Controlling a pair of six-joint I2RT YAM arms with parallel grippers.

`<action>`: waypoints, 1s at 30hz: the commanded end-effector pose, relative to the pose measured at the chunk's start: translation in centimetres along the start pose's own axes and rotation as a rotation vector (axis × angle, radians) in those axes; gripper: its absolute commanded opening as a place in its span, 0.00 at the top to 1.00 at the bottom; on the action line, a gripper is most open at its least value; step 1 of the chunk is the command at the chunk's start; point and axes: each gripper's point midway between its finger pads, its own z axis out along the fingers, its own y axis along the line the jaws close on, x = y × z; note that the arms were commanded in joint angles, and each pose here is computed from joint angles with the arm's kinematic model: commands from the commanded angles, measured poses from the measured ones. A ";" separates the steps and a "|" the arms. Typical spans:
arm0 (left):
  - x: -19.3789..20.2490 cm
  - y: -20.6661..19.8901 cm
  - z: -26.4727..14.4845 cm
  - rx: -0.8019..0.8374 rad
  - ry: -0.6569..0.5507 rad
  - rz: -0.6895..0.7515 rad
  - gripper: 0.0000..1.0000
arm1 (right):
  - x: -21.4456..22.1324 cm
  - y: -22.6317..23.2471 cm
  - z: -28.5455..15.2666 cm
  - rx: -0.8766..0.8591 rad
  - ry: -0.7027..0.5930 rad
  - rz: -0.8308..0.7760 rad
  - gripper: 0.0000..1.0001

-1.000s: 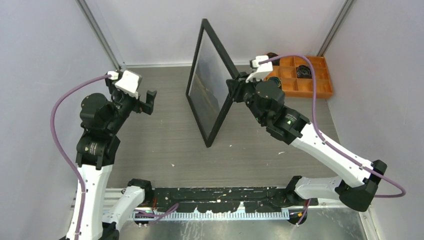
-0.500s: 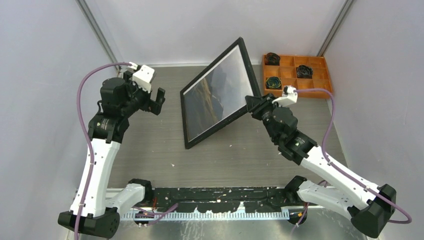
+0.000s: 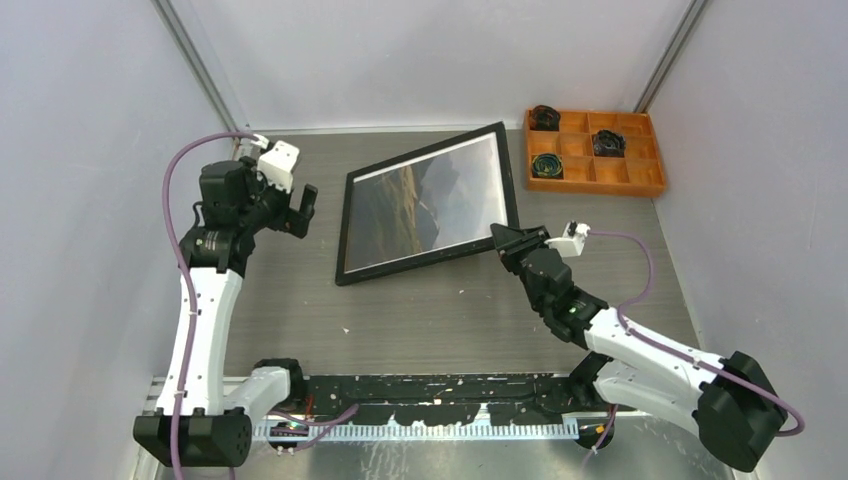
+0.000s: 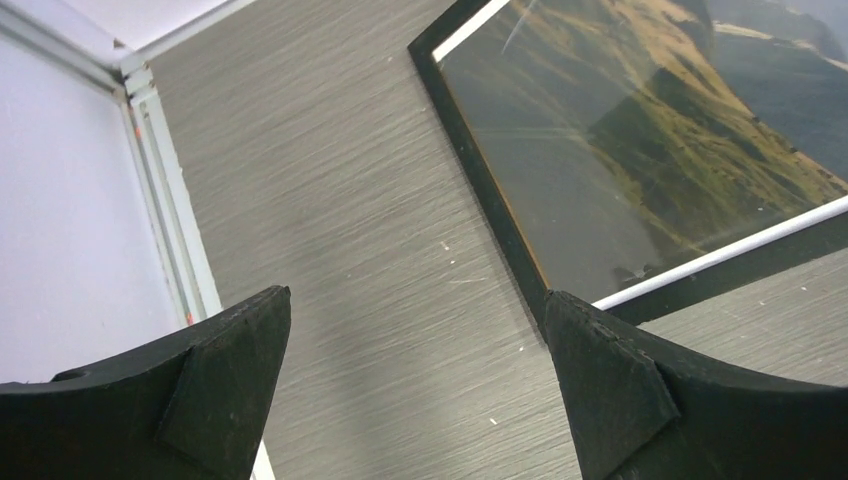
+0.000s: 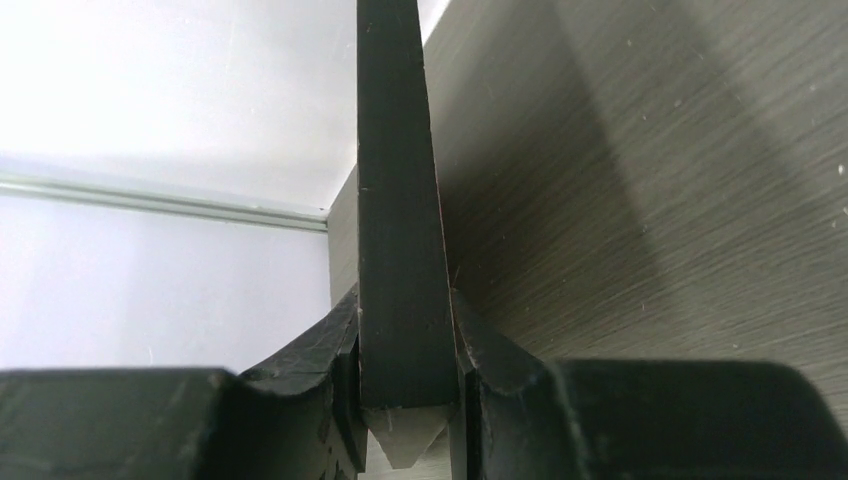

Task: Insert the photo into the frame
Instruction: Turn over the photo frame at the center of the board.

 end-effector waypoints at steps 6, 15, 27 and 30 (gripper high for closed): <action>3.1 2.0 1.6 0.010 0.062 -0.036 0.00 | 3.1 -5.1 1.1 0.116 0.046 0.055 0.98; 6.5 2.1 3.4 0.036 0.151 -0.076 0.00 | 6.8 -11.1 0.7 0.217 0.146 0.078 0.91; 7.2 2.2 4.0 0.035 0.148 -0.090 0.00 | 9.0 -14.8 0.6 0.319 0.207 0.055 0.42; 7.3 2.2 4.2 0.037 0.148 -0.100 0.00 | 9.3 -15.3 0.4 0.339 0.220 0.053 0.01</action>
